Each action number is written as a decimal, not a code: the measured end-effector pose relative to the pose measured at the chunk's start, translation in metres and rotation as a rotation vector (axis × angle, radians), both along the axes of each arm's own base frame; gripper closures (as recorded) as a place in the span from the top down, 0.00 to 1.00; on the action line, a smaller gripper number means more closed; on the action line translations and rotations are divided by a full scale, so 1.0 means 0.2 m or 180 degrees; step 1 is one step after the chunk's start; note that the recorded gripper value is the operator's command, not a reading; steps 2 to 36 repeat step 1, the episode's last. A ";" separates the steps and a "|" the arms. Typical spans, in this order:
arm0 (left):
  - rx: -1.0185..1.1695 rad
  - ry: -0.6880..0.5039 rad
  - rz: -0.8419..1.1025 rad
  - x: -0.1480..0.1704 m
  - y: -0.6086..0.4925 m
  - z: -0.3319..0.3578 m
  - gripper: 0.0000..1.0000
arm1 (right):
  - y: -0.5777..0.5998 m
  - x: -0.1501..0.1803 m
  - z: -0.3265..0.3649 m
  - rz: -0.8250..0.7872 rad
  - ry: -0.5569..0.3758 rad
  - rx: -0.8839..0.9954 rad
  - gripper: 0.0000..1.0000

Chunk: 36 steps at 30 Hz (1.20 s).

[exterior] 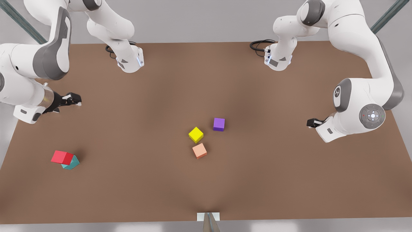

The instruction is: Pick up red wooden cube and pass to hand red wooden cube and place in blue wooden cube

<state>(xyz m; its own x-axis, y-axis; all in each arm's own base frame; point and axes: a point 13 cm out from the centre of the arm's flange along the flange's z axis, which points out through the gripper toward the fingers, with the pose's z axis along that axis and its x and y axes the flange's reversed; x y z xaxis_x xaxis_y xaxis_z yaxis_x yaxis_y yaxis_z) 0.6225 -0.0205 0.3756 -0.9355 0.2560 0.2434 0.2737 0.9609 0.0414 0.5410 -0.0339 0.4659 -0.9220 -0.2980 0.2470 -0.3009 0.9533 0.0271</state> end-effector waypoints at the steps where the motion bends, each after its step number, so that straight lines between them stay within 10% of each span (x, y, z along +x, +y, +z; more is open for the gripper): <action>1: 0.0000 0.0000 -0.0001 0.00 0.00 0.00 1.00 | 0.00 -0.03 -0.01 -0.0103 0.0003 -0.0030 1.00; 36: 0.0000 0.0000 -0.0001 0.00 0.00 0.00 1.00 | 0.00 -0.03 -0.01 -0.0103 0.0003 -0.0030 1.00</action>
